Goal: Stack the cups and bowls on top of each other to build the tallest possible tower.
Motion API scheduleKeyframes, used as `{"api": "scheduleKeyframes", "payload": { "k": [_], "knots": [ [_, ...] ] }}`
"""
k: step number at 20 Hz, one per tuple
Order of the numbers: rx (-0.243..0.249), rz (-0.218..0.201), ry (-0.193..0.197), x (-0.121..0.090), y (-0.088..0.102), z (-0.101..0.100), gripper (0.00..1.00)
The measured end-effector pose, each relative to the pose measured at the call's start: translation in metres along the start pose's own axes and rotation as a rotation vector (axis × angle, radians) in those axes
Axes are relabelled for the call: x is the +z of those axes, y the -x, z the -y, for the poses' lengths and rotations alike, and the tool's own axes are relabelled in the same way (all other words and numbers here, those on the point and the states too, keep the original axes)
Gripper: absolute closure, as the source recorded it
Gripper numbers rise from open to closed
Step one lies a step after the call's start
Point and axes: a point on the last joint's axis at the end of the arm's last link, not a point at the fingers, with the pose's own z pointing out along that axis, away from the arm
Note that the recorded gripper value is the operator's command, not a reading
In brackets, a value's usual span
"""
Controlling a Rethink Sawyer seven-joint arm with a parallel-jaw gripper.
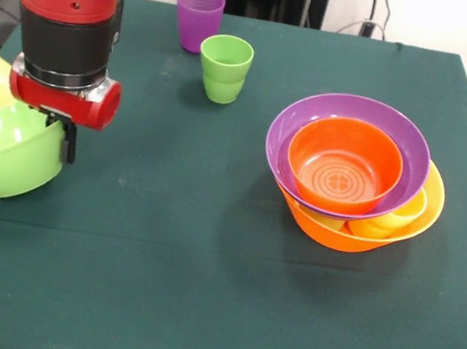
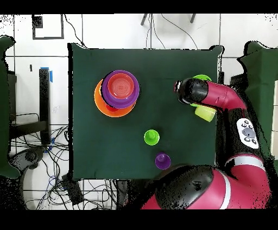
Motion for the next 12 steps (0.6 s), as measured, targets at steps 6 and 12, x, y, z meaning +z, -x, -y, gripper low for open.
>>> {"api": "scheduleKeyframes", "payload": {
  "k": [6,12],
  "knots": [
    [0.039,-0.006,0.033,-0.017,0.0,-0.008,1.0],
    [0.073,-0.002,0.066,-0.059,0.01,-0.022,1.0]
  ]
}}
